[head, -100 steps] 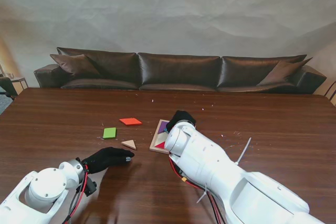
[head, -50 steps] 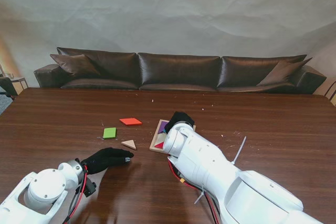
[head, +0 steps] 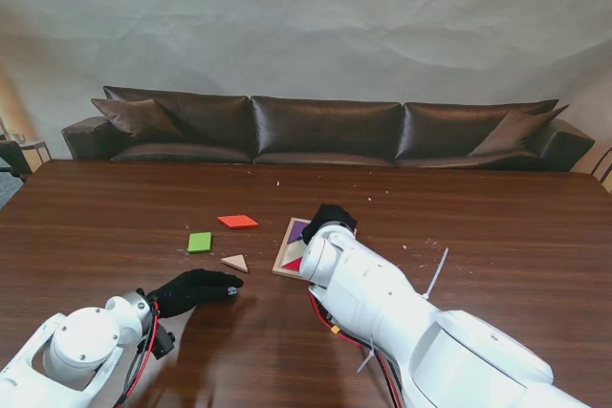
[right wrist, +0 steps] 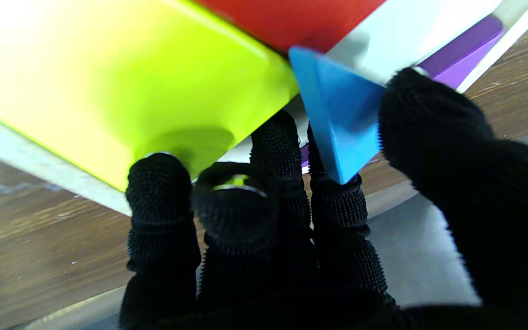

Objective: Assemble the tangram pieces into a square

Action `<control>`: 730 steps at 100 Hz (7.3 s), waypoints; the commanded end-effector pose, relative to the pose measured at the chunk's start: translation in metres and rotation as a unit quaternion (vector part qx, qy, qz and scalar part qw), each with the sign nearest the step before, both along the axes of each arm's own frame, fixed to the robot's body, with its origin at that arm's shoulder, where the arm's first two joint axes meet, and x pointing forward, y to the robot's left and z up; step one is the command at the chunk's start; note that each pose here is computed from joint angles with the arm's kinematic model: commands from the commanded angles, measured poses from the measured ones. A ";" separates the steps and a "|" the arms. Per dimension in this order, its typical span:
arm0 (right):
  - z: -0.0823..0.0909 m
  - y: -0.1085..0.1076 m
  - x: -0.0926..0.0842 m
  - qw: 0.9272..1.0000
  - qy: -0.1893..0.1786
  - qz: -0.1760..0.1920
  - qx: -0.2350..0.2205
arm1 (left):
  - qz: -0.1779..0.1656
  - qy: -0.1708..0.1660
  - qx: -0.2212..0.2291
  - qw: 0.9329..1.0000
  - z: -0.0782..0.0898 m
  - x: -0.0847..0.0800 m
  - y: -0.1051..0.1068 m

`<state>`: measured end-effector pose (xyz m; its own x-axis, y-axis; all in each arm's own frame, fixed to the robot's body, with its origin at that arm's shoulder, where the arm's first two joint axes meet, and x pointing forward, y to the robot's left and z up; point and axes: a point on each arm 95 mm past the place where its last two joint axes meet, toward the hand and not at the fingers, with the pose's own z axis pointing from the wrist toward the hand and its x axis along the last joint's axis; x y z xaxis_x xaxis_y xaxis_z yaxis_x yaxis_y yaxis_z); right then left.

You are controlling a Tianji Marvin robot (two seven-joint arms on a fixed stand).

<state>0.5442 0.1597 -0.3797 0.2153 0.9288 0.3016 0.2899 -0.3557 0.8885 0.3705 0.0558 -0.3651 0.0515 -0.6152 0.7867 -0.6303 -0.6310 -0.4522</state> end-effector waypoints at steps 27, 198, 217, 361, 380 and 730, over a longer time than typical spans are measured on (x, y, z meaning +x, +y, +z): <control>-0.003 -0.007 0.001 1.000 0.004 0.007 -0.023 | -0.007 0.037 0.004 0.999 -0.019 -0.010 0.002; 0.009 -0.003 -0.018 0.964 -0.054 0.236 -0.111 | -0.022 0.020 0.011 0.999 -0.011 0.002 0.000; 0.007 -0.006 -0.015 0.961 -0.053 0.242 -0.127 | -0.025 0.018 0.012 0.999 -0.009 0.004 0.001; 0.023 -0.024 -0.009 0.969 -0.072 0.201 -0.129 | -0.029 0.018 0.012 0.999 -0.005 0.003 -0.001; 0.024 -0.041 -0.010 0.969 -0.061 0.184 -0.152 | -0.032 0.017 0.010 0.999 -0.005 0.004 -0.002; 0.014 0.005 -0.033 0.937 -0.059 0.312 -0.147 | -0.029 0.025 0.009 0.999 -0.004 -0.001 -0.004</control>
<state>0.5107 0.1629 -0.3644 -0.4077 0.9131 0.0058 0.2398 0.1009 0.9656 0.3769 0.0520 -0.3581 0.0264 -0.6270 0.7786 -0.6585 -0.5969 -0.4584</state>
